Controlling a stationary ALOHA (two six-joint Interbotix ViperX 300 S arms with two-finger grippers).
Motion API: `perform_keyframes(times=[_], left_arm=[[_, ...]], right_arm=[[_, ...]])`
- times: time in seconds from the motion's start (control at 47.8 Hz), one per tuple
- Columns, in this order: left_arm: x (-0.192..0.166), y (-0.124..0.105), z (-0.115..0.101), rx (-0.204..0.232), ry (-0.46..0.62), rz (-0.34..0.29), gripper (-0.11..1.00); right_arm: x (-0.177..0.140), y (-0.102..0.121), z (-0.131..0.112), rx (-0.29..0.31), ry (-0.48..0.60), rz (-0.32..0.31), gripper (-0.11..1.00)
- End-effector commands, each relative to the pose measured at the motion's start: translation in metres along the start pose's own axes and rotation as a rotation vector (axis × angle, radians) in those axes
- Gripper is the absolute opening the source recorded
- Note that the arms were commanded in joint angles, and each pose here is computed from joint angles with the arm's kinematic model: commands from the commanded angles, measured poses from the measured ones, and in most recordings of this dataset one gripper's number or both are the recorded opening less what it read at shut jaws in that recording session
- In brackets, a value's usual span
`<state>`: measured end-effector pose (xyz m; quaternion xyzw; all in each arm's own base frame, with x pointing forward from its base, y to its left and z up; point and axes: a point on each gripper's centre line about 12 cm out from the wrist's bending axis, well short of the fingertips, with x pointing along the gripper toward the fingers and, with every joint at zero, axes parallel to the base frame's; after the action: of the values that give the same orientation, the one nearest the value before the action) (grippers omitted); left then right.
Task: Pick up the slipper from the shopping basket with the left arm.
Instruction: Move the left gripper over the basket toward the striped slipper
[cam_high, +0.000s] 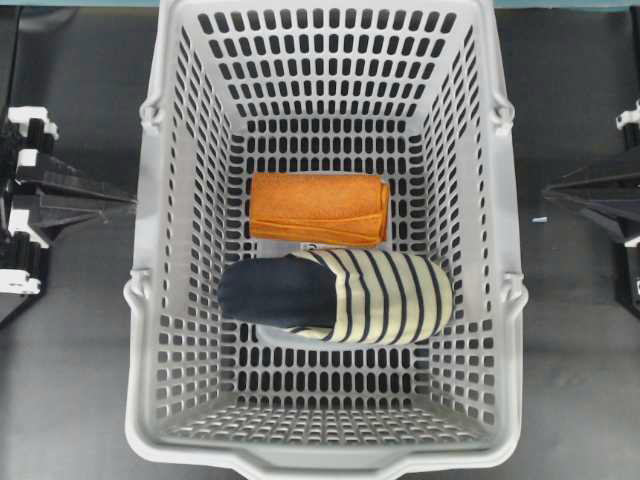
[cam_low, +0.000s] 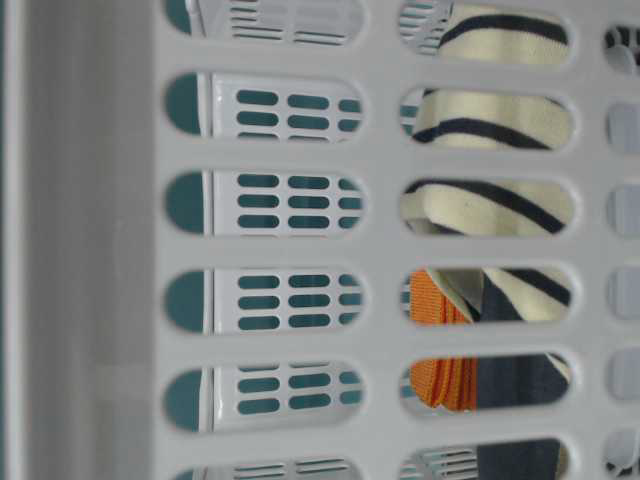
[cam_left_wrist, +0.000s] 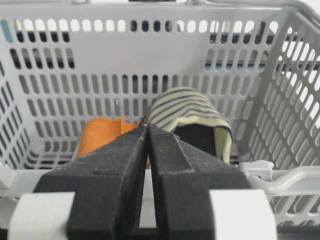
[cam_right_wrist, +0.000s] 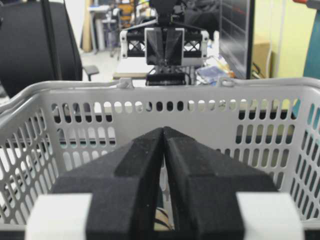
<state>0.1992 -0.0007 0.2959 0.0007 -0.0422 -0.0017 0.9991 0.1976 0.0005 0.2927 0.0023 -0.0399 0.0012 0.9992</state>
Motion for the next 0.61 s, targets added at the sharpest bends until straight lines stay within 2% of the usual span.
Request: perform_keyframes(times=[0.0, 0.063, 0.126, 0.272, 0.461, 0.586], left_arm=[[0.008, -0.003, 0.026, 0.013, -0.012, -0.019, 0.06], [0.014, -0.004, 0.039, -0.003, 0.023, -0.02, 0.05], [0.021, -0.005, 0.048, -0.013, 0.075, -0.024, 0.0], [0.045, -0.013, 0.068, -0.016, 0.253, -0.047, 0.0], [0.088, -0.02, 0.079, 0.0, 0.421, -0.061, 0.0], [0.121, -0.024, 0.077, 0.004, 0.513, -0.06, 0.0]], right_arm=[[0.002, 0.0, 0.003, 0.009, -0.009, 0.001, 0.0], [0.001, 0.0, 0.004, 0.012, -0.006, 0.0, 0.06], [-0.001, 0.0, 0.003, 0.014, 0.0, 0.001, -0.02], [-0.004, 0.001, 0.006, 0.014, 0.002, 0.005, -0.02], [-0.007, 0.001, 0.009, 0.016, 0.003, 0.005, -0.02], [-0.008, 0.001, 0.007, 0.028, 0.018, 0.003, -0.02]])
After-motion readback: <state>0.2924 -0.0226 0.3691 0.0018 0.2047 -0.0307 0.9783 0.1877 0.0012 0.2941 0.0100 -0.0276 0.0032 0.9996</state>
